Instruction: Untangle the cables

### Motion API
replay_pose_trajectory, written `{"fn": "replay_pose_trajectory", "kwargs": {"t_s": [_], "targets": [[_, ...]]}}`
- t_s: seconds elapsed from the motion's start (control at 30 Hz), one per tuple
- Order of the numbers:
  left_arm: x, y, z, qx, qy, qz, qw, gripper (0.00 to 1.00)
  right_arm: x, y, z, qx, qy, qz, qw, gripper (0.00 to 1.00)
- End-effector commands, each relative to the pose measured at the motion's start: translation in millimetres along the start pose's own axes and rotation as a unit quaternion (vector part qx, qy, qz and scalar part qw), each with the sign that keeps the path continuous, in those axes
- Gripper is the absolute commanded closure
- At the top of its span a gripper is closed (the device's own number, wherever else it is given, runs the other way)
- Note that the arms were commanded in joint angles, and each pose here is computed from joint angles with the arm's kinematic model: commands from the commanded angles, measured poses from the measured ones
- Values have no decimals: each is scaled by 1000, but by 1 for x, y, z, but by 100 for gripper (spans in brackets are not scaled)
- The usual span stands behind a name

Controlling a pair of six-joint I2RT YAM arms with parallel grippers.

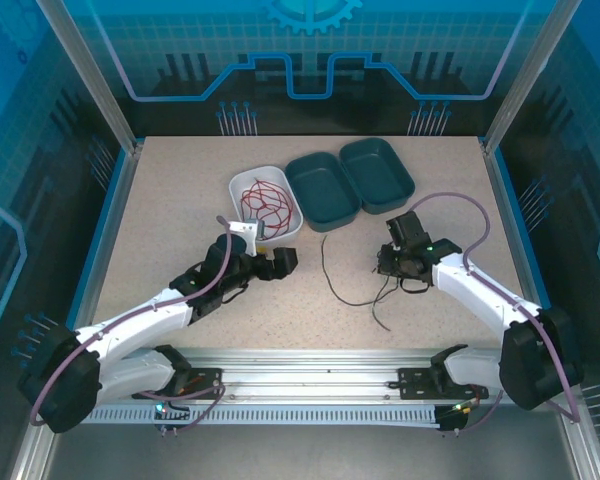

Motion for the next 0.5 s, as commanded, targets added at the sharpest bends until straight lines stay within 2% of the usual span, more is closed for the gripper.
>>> {"fn": "replay_pose_trajectory", "kwargs": {"t_s": [0.0, 0.17, 0.33, 0.47], "targets": [[6, -2, 6, -3, -23, 16, 1000, 1, 16, 24, 20, 48, -44, 38, 997, 95], [10, -8, 9, -21, -29, 9, 999, 1, 26, 30, 55, 44, -98, 83, 991, 96], [16, -19, 11, -52, -30, 4, 998, 1, 44, 42, 102, 85, -169, 105, 976, 97], [18, -25, 10, -69, -23, -1, 997, 1, 53, 52, 129, 113, -193, 125, 967, 98]]}}
Point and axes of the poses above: each hand's point on the last joint's axis, 136 mm out from that joint toward the fingers, its own z axis back along the fingers, its own y axis along the line the jaws close on, x = y × z, the point moved 5 cm from there along z, back along the fingers, and after that the axes turned 3 degrees about -z, right-handed, at the moved point
